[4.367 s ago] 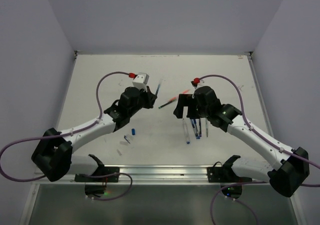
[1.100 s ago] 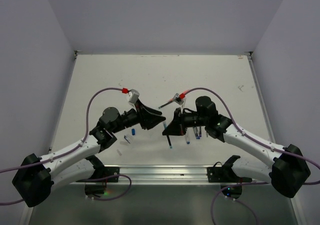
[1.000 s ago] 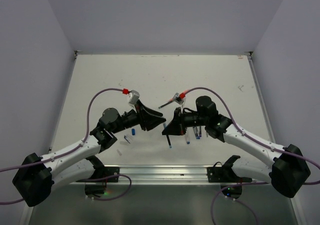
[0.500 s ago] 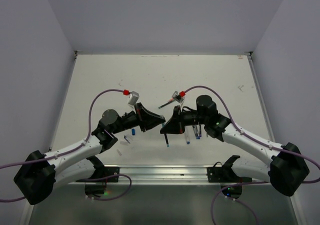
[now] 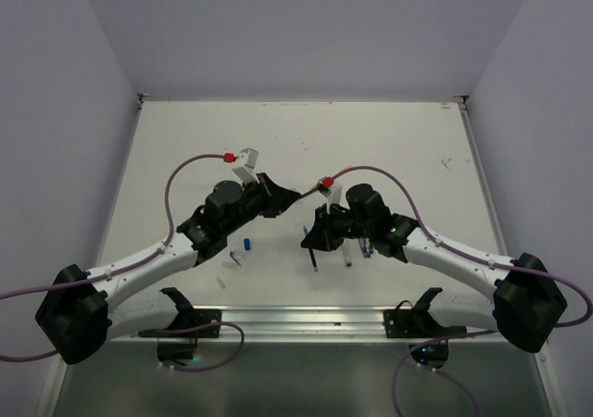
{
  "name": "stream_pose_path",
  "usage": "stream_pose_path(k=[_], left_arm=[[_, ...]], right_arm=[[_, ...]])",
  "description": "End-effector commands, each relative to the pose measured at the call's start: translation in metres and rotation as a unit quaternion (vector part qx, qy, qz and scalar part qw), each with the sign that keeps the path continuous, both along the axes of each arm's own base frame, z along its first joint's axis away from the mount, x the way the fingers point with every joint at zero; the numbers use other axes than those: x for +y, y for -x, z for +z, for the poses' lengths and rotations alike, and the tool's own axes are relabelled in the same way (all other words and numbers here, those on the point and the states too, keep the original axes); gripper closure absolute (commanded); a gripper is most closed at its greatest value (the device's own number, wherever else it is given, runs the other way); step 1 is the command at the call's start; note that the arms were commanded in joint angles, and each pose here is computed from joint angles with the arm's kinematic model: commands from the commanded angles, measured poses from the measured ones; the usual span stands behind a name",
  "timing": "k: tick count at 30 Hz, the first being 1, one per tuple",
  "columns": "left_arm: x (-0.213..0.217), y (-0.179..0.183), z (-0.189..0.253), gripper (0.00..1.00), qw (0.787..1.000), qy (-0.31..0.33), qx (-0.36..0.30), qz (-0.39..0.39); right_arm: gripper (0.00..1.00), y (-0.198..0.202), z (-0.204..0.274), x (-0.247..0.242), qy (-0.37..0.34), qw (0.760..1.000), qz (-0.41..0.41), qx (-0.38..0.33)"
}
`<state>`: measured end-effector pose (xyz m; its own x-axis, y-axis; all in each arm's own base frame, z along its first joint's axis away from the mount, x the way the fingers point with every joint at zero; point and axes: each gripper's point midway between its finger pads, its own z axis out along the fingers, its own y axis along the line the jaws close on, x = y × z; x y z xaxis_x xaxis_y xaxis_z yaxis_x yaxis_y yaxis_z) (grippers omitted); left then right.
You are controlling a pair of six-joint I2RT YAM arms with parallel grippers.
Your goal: Open the pen caps
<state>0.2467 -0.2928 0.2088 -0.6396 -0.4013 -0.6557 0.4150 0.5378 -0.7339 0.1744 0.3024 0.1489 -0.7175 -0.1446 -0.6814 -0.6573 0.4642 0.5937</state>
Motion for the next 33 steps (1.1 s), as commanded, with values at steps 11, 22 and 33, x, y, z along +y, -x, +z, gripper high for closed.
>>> stream_pose_path(k=[11,22,33], left_arm=[[0.034,-0.047,-0.015,1.00,0.986,-0.094,0.010,0.139],[0.068,0.003,-0.106,1.00,0.978,-0.167,0.064,0.105],[0.090,0.017,-0.166,1.00,0.953,-0.239,0.138,0.125]], right_arm=[[1.00,-0.039,-0.083,-0.053,0.263,0.951,-0.158,0.019],[1.00,-0.063,-0.119,-0.078,0.358,0.908,-0.215,0.035],[0.95,-0.073,-0.125,-0.092,0.393,0.889,-0.233,0.027]])
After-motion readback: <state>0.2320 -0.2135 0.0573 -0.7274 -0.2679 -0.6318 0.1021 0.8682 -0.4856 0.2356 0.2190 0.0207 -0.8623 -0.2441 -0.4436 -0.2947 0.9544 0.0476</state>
